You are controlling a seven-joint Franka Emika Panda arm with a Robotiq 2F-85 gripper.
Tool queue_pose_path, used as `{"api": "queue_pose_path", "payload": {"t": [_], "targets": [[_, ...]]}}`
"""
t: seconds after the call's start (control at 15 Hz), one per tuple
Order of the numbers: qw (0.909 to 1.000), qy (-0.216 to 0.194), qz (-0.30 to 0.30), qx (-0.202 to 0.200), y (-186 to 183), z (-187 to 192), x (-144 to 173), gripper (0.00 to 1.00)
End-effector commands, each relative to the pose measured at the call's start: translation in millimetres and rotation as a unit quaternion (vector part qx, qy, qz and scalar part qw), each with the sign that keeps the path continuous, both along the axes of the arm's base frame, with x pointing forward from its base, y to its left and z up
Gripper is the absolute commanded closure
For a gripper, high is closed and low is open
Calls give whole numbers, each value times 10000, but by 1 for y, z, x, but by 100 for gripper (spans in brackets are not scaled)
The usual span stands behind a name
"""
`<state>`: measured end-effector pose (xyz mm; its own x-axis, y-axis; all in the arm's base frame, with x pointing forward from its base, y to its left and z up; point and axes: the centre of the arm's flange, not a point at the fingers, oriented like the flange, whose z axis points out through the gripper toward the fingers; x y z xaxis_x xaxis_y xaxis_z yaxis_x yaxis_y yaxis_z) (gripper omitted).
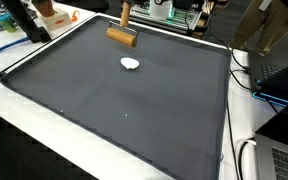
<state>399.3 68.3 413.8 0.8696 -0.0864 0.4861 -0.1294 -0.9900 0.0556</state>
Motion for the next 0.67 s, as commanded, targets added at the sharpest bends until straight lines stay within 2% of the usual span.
{"api": "queue_pose_path", "payload": {"t": [0.0,0.33,0.6], "targets": [[9999,-140,-37,19,3,-1,2,77],[9997,-210,-85,-13,4,0,5,77],[10000,-14,-5,-4,-6,7,12,77]]}}
